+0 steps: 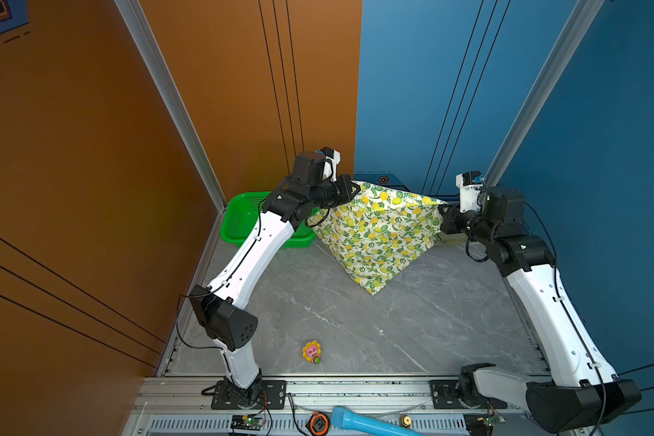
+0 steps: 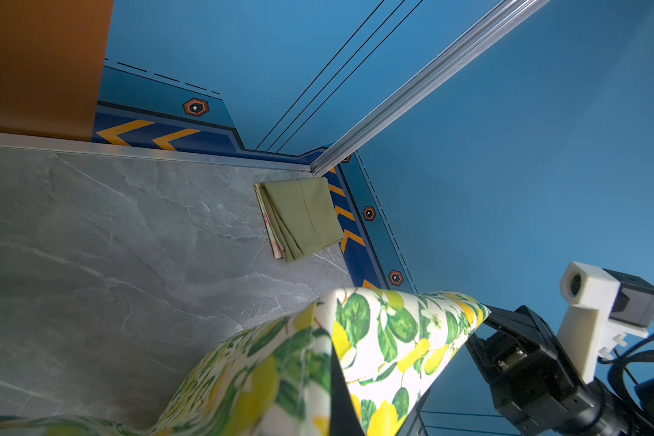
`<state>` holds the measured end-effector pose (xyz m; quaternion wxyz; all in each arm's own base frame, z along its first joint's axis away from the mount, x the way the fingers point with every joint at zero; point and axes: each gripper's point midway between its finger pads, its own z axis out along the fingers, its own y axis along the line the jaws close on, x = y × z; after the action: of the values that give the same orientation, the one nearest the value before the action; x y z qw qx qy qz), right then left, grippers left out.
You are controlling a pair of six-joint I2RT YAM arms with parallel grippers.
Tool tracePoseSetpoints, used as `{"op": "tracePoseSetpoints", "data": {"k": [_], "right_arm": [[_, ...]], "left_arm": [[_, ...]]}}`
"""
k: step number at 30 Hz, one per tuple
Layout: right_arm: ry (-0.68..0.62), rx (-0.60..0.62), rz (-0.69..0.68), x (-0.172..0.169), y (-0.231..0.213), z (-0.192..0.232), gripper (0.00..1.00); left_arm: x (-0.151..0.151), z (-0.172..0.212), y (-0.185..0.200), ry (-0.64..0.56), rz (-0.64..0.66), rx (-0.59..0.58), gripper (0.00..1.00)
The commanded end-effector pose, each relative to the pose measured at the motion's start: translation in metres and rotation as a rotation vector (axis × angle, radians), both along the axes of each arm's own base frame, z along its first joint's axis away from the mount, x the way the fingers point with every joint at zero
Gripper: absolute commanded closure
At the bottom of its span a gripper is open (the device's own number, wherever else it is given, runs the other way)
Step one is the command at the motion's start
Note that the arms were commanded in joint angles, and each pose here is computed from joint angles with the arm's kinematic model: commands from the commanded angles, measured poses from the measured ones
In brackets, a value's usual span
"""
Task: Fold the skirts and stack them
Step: 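Lower the lemon-print skirt flat onto the table with both grippers and release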
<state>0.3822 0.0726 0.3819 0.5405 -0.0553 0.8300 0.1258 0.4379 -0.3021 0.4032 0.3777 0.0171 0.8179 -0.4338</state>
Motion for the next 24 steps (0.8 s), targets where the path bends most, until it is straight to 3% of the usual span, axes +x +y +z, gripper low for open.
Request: {"op": "tracePoseSetpoints", "data": {"k": [1, 6, 11, 15, 17, 19, 20, 22, 23, 24], "right_arm": [[-0.07, -0.05, -0.051, 0.014, -0.024, 0.029, 1.0], [-0.149, -0.139, -0.066, 0.022, -0.034, 0.067, 1.0], [-0.171, -0.255, -0.016, -0.009, -0.016, 0.075, 1.0], [-0.107, -0.407, 0.033, -0.054, 0.011, 0.03, 1.0], [-0.059, -0.416, 0.064, -0.077, 0.024, -0.001, 1.0], [0.003, -0.401, 0.101, -0.098, 0.039, -0.045, 1.0], [0.035, -0.381, 0.121, -0.11, 0.046, -0.069, 0.93], [0.092, -0.326, 0.164, -0.13, 0.058, -0.107, 0.46], [0.128, -0.305, 0.19, -0.14, 0.063, -0.123, 0.28], [0.161, -0.293, 0.186, -0.148, 0.062, -0.135, 0.16]], "left_arm": [[0.026, 0.016, -0.001, -0.038, 0.024, -0.049, 1.0], [0.048, 0.036, -0.021, -0.064, -0.013, -0.136, 1.0], [0.044, 0.029, -0.037, -0.05, -0.07, -0.137, 1.0], [0.021, -0.022, -0.036, 0.018, -0.102, -0.091, 1.0], [0.007, -0.057, -0.03, 0.055, -0.107, -0.093, 1.0], [-0.009, -0.099, -0.023, 0.102, -0.109, -0.098, 0.93], [-0.02, -0.126, -0.02, 0.139, -0.119, -0.085, 0.83], [-0.038, -0.169, -0.007, 0.215, -0.113, -0.046, 0.57], [-0.047, -0.184, 0.0, 0.249, -0.118, -0.034, 0.44], [-0.055, -0.194, 0.008, 0.271, -0.113, -0.018, 0.35]]}}
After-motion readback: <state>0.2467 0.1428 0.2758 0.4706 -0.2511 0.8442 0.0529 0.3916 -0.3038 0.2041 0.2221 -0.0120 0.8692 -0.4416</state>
